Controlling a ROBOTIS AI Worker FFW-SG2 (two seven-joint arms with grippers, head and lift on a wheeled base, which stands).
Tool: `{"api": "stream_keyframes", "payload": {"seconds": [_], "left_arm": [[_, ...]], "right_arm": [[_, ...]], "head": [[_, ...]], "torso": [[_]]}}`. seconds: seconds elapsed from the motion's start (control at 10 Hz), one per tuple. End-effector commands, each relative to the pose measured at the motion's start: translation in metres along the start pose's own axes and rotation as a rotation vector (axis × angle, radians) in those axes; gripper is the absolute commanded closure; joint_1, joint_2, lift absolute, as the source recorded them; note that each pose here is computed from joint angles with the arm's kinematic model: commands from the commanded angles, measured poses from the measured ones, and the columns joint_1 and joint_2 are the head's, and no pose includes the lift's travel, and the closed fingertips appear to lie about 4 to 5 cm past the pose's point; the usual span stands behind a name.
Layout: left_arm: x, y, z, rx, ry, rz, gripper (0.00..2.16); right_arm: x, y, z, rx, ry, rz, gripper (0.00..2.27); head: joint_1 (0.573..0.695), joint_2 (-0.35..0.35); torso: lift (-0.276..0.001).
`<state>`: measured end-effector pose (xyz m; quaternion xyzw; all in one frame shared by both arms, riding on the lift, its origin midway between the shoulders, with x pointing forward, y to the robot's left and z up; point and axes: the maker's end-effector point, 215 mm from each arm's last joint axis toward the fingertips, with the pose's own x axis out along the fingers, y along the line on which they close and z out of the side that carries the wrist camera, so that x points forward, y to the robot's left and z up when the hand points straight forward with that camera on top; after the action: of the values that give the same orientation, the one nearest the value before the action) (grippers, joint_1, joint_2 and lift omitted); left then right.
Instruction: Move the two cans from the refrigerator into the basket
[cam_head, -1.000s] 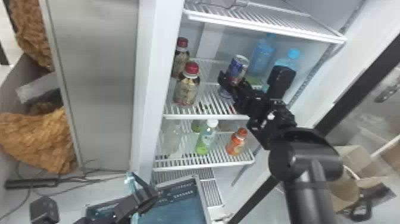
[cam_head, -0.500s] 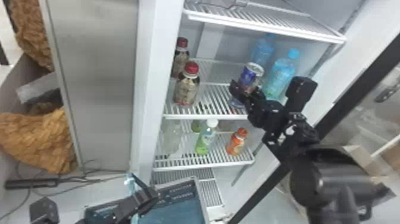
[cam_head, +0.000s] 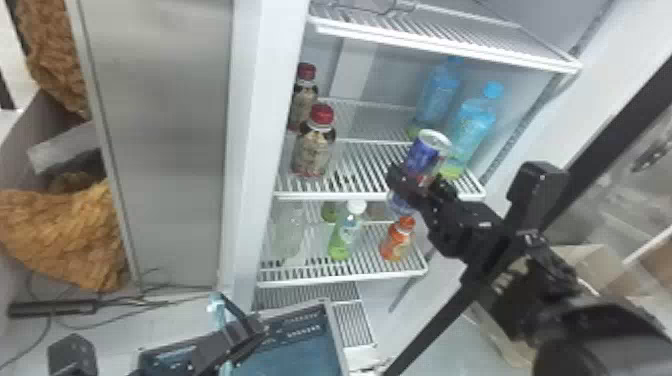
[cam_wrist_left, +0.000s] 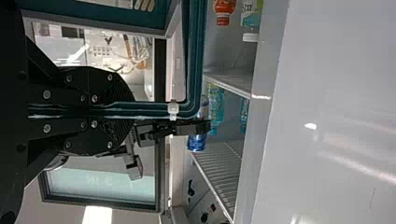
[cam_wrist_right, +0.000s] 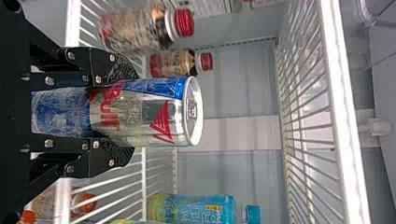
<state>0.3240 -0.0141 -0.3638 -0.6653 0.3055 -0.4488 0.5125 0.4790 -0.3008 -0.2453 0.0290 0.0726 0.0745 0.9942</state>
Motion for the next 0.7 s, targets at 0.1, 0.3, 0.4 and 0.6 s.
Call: {"api": "stream_keyframes", "payload": {"seconds": [0.1,0.3,0.4,0.6], "left_arm": [[0.0,0.0,0.001,0.002,-0.004,0.0,1.19],[0.0,0.0,0.001,0.002,-0.004,-0.001,1.19],[-0.001,0.0,0.001,0.003,-0.003,0.0,1.19],[-0.002,-0.001,0.005,0.008,-0.012,0.001,1.19]], "right_arm": [[-0.032,0.035,-0.01,0.024,0.047,0.07,1.28],[-0.051,0.062,-0.024,0.065,0.091,0.137,1.28],[-0.06,0.071,-0.035,0.079,0.126,0.159,1.28],[-0.071,0.086,-0.062,0.124,0.191,0.193,1.28]], "head": [[0.695,-0.35],[0.695,-0.35],[0.695,-0.35],[0.695,-0.35]], "torso": [[-0.031],[-0.031],[-0.031],[-0.031]]}}
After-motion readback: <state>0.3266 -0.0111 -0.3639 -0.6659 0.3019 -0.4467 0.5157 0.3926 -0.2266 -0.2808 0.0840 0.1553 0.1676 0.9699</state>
